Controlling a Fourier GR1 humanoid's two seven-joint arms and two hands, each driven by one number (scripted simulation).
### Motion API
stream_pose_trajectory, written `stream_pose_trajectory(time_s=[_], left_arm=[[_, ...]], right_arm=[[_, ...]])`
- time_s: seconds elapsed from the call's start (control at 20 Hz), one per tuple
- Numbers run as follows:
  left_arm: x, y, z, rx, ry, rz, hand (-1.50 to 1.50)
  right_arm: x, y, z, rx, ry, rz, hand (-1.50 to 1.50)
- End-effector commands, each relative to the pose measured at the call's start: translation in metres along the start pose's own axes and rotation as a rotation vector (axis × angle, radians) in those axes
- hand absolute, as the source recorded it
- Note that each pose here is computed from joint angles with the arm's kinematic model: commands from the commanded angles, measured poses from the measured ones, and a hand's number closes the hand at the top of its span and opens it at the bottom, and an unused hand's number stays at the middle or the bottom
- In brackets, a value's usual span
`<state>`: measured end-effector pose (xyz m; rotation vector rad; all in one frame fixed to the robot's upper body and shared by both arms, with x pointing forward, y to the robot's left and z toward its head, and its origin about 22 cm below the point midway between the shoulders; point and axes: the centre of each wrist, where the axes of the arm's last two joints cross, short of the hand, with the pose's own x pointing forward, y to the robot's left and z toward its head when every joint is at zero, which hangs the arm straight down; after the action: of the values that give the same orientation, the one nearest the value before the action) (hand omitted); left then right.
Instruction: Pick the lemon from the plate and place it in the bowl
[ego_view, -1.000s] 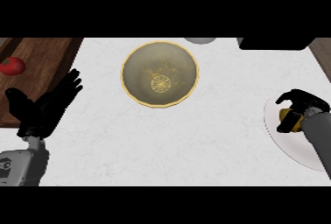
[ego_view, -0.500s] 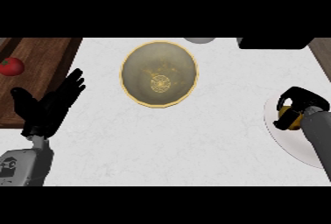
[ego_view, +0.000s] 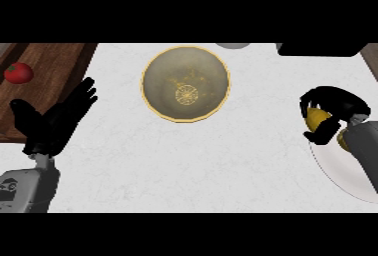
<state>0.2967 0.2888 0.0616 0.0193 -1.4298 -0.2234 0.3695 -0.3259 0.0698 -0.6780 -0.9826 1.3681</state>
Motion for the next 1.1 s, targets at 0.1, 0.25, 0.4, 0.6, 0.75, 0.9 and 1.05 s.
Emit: stream_pose_trajectory(time_s=[0.1,0.25,0.4,0.6,0.75,0.9,1.05], left_arm=[[0.01,0.005,-0.003,0.003,-0.005,0.002,0.0],[-0.014,0.018,0.001,0.031,0.025,0.004,0.0],[0.003,0.004,0.005,0.024,0.011,-0.003,0.0],[-0.021,0.004,0.005,0.024,0.022,0.022,0.0],[-0.005,0.013,0.008,0.015,0.029,0.002,0.0],[-0.002,0.016,0.008,0.043,0.013,0.012,0.0],[0.004,0.013,0.012,0.036,0.011,0.004,0.0]], right_arm=[[-0.007,-0.029,0.005,-0.102,-0.28,0.066,1.5],[-0.001,-0.042,0.017,-0.158,-0.333,0.075,1.5],[0.001,-0.068,0.037,-0.19,-0.37,0.066,1.5],[0.018,-0.112,0.078,-0.239,-0.413,0.12,1.5],[0.015,-0.138,0.109,-0.284,-0.424,0.134,1.5],[0.042,-0.14,0.123,-0.316,-0.433,0.122,1.5],[0.067,-0.173,0.151,-0.338,-0.447,0.149,1.5]])
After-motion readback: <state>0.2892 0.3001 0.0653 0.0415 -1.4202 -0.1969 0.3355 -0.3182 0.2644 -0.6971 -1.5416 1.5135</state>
